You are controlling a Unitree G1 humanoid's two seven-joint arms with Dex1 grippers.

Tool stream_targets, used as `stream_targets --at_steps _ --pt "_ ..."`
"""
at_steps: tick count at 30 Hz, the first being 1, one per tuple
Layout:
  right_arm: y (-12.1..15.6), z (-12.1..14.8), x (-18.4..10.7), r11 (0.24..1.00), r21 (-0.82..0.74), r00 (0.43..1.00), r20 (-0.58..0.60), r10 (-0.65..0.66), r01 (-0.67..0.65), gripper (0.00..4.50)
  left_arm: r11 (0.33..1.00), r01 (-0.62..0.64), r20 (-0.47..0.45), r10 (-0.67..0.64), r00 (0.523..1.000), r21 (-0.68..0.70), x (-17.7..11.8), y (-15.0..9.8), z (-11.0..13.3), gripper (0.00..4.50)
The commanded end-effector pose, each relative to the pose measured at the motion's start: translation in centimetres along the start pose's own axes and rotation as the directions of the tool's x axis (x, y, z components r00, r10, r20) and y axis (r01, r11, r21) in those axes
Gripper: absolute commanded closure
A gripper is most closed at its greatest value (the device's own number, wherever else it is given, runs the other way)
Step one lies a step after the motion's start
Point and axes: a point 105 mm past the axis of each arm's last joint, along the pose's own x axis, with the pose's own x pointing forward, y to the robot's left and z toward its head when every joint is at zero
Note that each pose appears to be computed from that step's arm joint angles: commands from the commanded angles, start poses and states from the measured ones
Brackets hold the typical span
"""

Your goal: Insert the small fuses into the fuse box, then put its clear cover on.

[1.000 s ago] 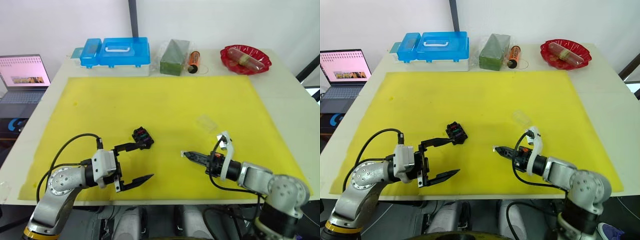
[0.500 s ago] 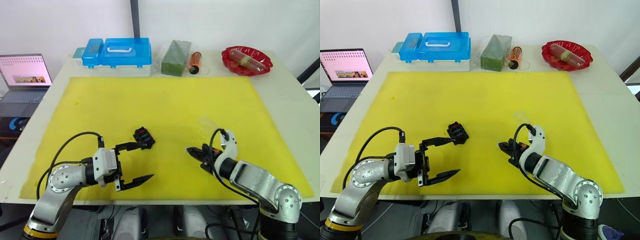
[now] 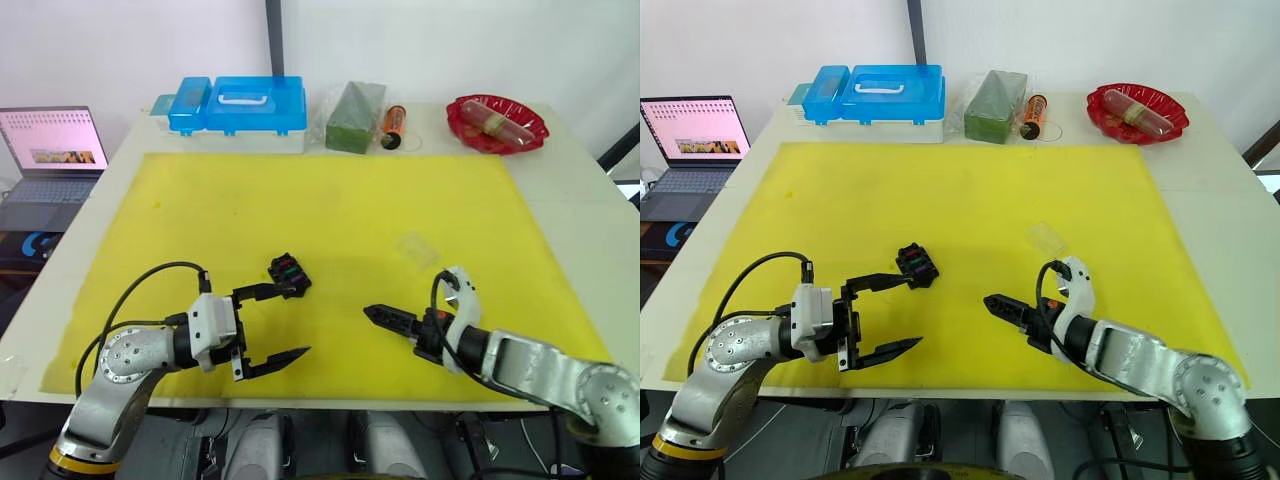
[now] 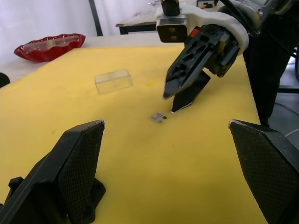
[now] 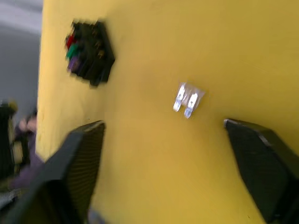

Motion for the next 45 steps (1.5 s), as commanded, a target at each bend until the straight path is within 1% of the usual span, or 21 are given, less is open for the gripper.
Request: stream_targets --at_steps 1,3,6,7,9,11,14,16,18,21,28,29,31,36,45 --pt "-0.1 0.8 -2.1 0.987 -0.147 0.985 -0.170 0.032 -0.058 0.04 0.999 0.021 0.027 -0.022 0.999 0.024 0.2 -0.4 0.6 0.00" --pt "0.5 1.7 -2.3 0.971 -0.197 0.971 -0.222 0.087 -0.132 0.04 1.000 0.020 0.031 -0.021 0.999 0.023 0.3 -0.4 0.6 0.00" --pt "0.7 2.9 -2.1 0.950 -0.228 0.952 -0.265 0.152 -0.215 0.04 1.000 0.020 0.035 -0.021 0.999 0.023 0.4 -0.4 0.5 0.00" --pt "0.5 3.3 -1.9 0.945 -0.233 0.948 -0.273 0.164 -0.230 0.46 1.000 0.019 0.035 -0.020 0.999 0.023 0.4 -0.4 0.5 0.00" --pt "0.4 3.7 -1.5 0.937 -0.225 0.934 -0.298 0.195 -0.267 0.99 1.000 0.016 0.036 -0.017 0.999 0.024 0.4 -0.4 0.5 0.00" --pt "0.3 4.0 -1.2 0.931 -0.220 0.924 -0.316 0.214 -0.291 1.71 1.000 0.013 0.036 -0.014 0.999 0.025 0.3 -0.4 0.5 0.00" --pt "-0.2 4.2 -0.6 0.932 -0.205 0.919 -0.325 0.224 -0.299 1.71 1.000 0.008 0.034 -0.009 0.999 0.027 0.1 -0.5 0.5 0.00" --pt "-0.8 4.3 -0.3 0.936 -0.193 0.919 -0.327 0.221 -0.294 2.05 1.000 0.006 0.032 -0.007 0.999 0.028 0.1 -0.6 0.4 0.00" --pt "-1.0 4.2 -0.2 0.935 -0.192 0.914 -0.339 0.224 -0.300 2.57 1.000 0.003 0.030 -0.004 1.000 0.028 0.0 -0.6 0.4 0.00" --pt "-1.4 4.2 0.0 0.933 -0.200 0.912 -0.348 0.218 -0.300 2.57 1.000 0.002 0.029 -0.002 1.000 0.029 -0.1 -0.6 0.4 0.00" --pt "-1.9 4.7 0.7 0.937 -0.183 0.917 -0.327 0.227 -0.297 2.57 1.000 0.008 0.027 -0.008 1.000 0.030 0.0 -0.6 0.5 0.00" --pt "-1.9 4.7 0.8 0.938 -0.180 0.918 -0.325 0.228 -0.297 2.91 1.000 0.009 0.026 -0.010 1.000 0.030 0.0 -0.6 0.5 0.00" --pt "-2.0 4.6 0.9 0.939 -0.174 0.917 -0.327 0.229 -0.297 3.36 1.000 0.011 0.025 -0.011 1.000 0.029 0.0 -0.5 0.5 0.00" --pt "-2.1 4.5 1.1 0.943 -0.156 0.916 -0.326 0.232 -0.294 3.36 1.000 0.014 0.023 -0.015 1.000 0.028 0.0 -0.4 0.4 0.00" --pt "-2.2 5.5 2.1 0.951 -0.122 0.927 -0.290 0.239 -0.284 3.36 1.000 0.016 0.023 -0.016 1.000 0.026 -0.1 -0.5 0.3 0.00"
